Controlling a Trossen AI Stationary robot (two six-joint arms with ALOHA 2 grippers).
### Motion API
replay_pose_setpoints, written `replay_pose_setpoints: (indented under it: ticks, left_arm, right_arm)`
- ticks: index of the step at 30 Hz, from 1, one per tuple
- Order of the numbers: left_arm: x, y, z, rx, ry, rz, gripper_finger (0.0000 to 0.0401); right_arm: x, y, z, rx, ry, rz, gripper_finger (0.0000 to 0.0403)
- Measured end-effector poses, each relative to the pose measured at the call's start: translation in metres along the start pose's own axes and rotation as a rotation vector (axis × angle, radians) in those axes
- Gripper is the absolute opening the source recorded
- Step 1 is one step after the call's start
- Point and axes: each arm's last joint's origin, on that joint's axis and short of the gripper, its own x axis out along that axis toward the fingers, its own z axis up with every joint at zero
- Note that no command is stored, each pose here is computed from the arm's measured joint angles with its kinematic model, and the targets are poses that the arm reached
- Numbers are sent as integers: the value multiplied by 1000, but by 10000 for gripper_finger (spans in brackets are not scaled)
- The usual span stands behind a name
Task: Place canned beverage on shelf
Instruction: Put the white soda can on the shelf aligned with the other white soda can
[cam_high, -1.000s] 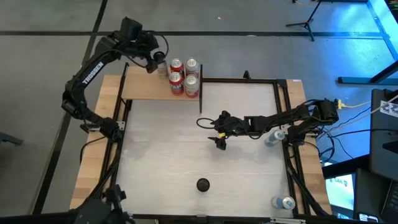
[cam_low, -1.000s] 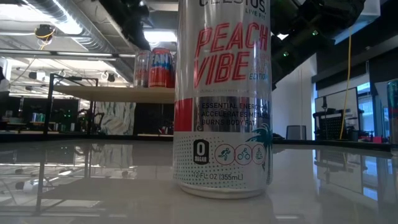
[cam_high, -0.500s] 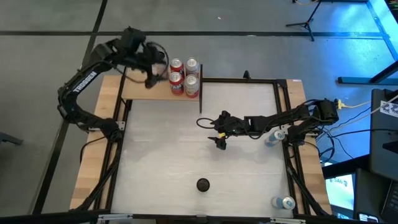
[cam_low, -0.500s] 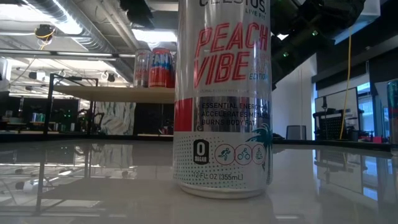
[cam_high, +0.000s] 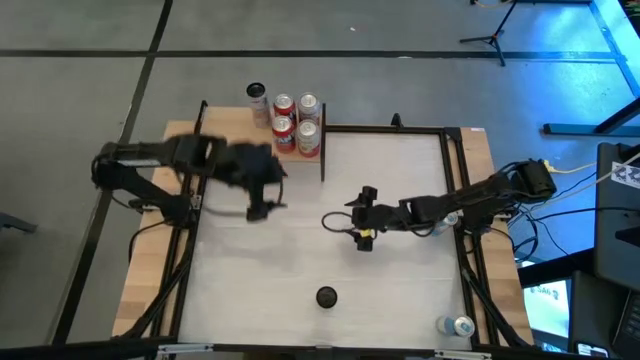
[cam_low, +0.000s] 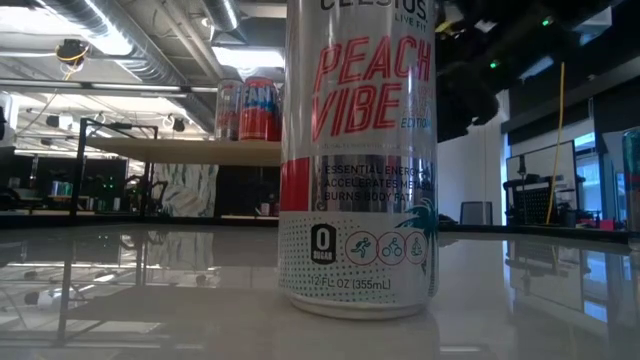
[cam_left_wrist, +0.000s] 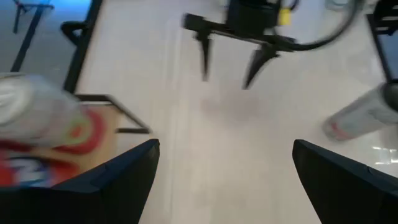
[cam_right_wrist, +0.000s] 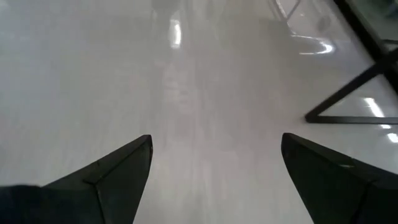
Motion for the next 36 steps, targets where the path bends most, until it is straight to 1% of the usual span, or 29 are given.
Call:
replay_pose_setpoints:
  ticks: [2, 5, 7, 11, 13, 17, 22, 27, 31, 33, 36]
  left_arm:
    - [4, -23, -1, -6, -32, 4, 358]
    - [9, -53, -5, -29, -85, 3, 358]
    - [14, -71, -8, -61, -119, -18, 358]
    - [29, -102, -15, -150, -127, -87, 358]
    - [41, -119, -16, -151, -123, -100, 358]
    - [75, -149, -15, -140, -108, -129, 357]
    - [106, -177, -11, -126, -63, -131, 357]
    - [116, -205, -6, -93, -67, -141, 357]
    - [125, -219, -12, -69, -77, -111, 357]
    - [132, -225, -17, -63, -69, -85, 357]
    - [138, -232, -20, -73, -95, -43, 357]
  right_arm:
    - [-4, 7, -1, -11, 6, -12, 356]
    - [-7, 17, -2, -10, 6, 11, 356]
    - [-10, 24, -2, -9, 1, 31, 356]
    - [-17, 40, -5, -53, 11, 75, 356]
    - [-20, 47, -7, -73, 16, 97, 356]
    - [-27, 62, -9, -42, 8, 138, 356]
    - [-37, 81, -12, -17, 4, 191, 356]
    - [-46, 93, -18, 18, 13, 167, 356]
    - [-48, 95, -20, 68, 17, 137, 356]
    - [-48, 95, -20, 113, 21, 140, 356]
    - [-48, 96, -21, 167, 31, 148, 356]
